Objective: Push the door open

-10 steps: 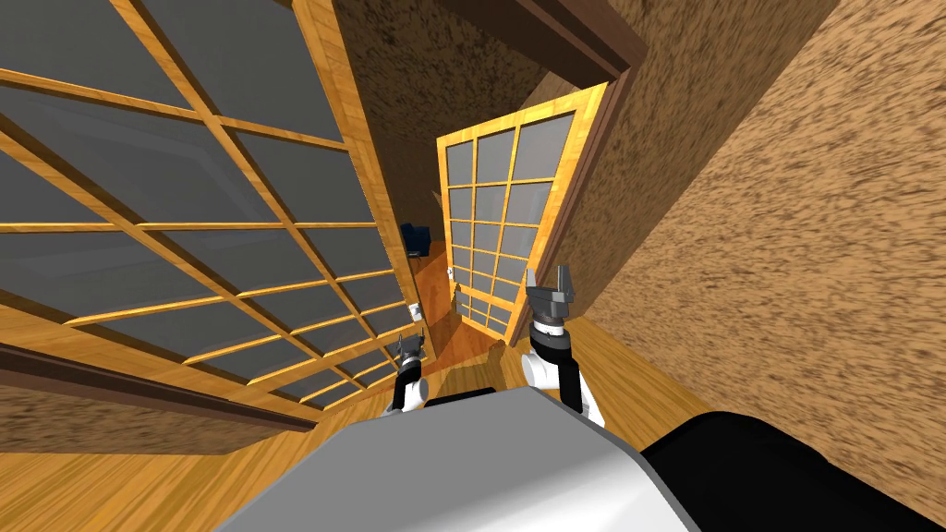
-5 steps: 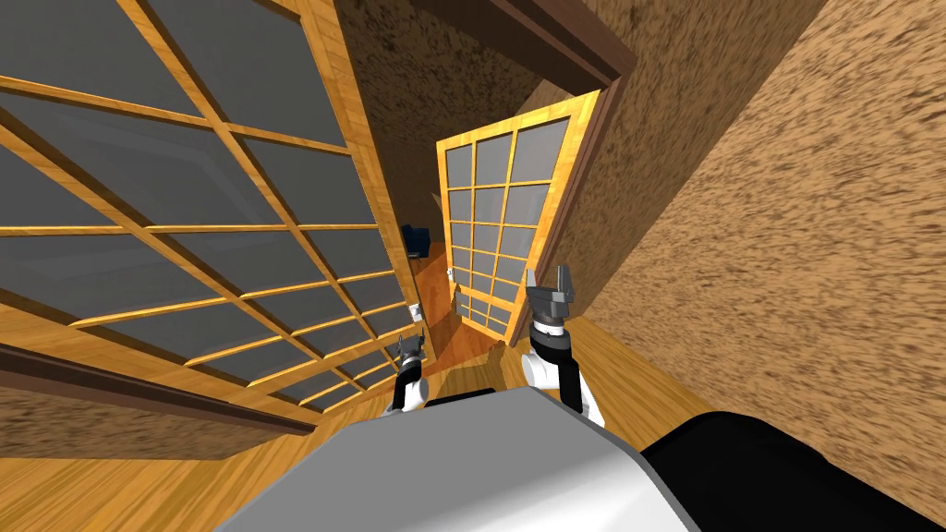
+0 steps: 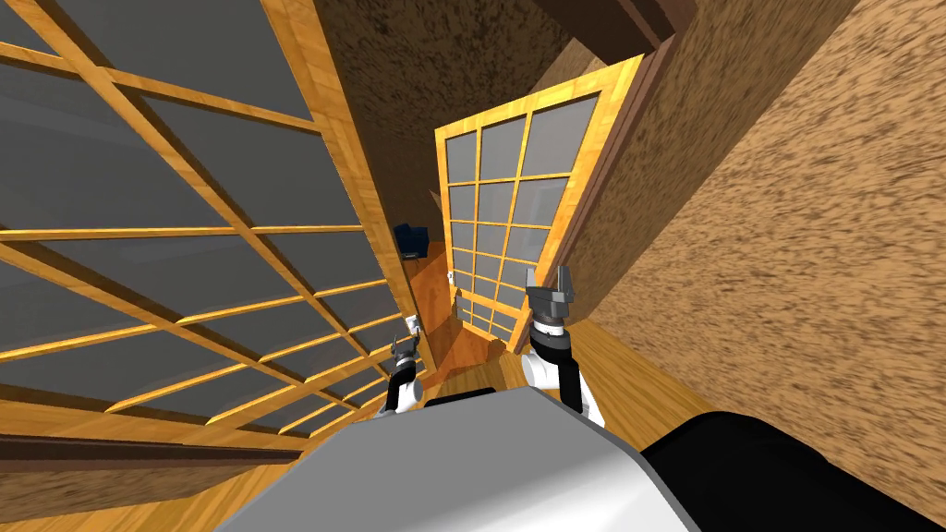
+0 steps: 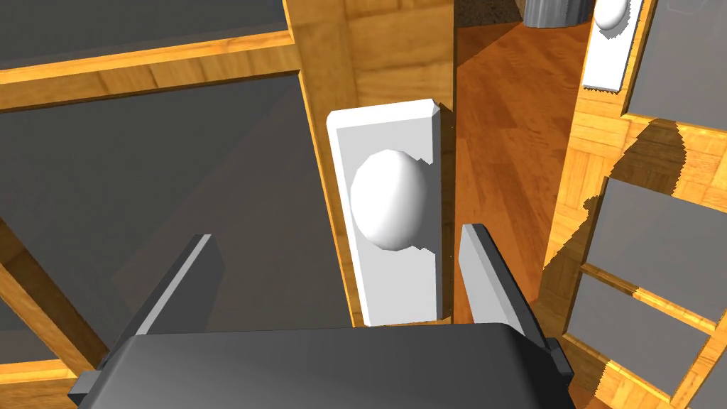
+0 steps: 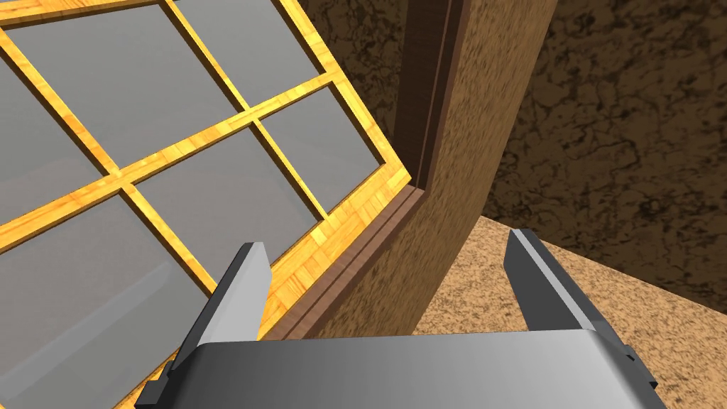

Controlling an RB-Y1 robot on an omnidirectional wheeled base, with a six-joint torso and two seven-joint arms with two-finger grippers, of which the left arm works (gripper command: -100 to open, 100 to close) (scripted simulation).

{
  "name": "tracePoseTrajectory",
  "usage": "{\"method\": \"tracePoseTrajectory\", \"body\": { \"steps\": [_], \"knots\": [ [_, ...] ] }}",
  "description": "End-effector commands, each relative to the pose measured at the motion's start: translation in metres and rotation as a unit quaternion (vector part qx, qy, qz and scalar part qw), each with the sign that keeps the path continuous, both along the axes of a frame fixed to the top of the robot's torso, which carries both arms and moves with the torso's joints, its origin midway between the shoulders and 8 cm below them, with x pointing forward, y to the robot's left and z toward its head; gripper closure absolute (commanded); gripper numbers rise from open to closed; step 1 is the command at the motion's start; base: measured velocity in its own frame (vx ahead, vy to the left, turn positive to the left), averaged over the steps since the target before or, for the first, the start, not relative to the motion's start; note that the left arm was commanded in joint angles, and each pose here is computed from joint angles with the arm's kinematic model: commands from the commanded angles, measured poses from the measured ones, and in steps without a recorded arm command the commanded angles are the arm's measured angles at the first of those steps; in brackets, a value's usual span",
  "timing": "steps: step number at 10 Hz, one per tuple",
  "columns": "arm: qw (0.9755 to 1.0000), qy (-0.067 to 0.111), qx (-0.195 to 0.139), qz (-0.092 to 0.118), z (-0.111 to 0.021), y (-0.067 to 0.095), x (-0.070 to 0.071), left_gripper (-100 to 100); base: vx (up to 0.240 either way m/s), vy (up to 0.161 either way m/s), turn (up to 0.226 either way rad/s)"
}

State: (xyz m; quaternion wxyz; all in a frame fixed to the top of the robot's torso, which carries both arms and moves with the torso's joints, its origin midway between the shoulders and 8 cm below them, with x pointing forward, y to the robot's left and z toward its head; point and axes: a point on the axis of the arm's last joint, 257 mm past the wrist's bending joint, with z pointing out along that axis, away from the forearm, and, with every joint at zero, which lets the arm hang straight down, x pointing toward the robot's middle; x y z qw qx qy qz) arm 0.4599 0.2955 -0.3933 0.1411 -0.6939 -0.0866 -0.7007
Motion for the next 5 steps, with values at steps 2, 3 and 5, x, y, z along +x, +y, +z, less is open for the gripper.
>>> {"method": "tracePoseTrajectory", "body": {
  "steps": [2,3,5],
  "knots": [
    [0.9999,0.0,-0.011,0.002,-0.002,-0.006,-0.001,-100,0.194,0.056,-0.027],
    [0.9998,0.0,-0.019,0.002,-0.004,-0.013,-0.001,-100,0.204,0.051,-0.025],
    [0.9999,0.0,-0.014,0.002,-0.002,-0.009,-0.001,100,0.031,0.007,0.0]
  ]
}}
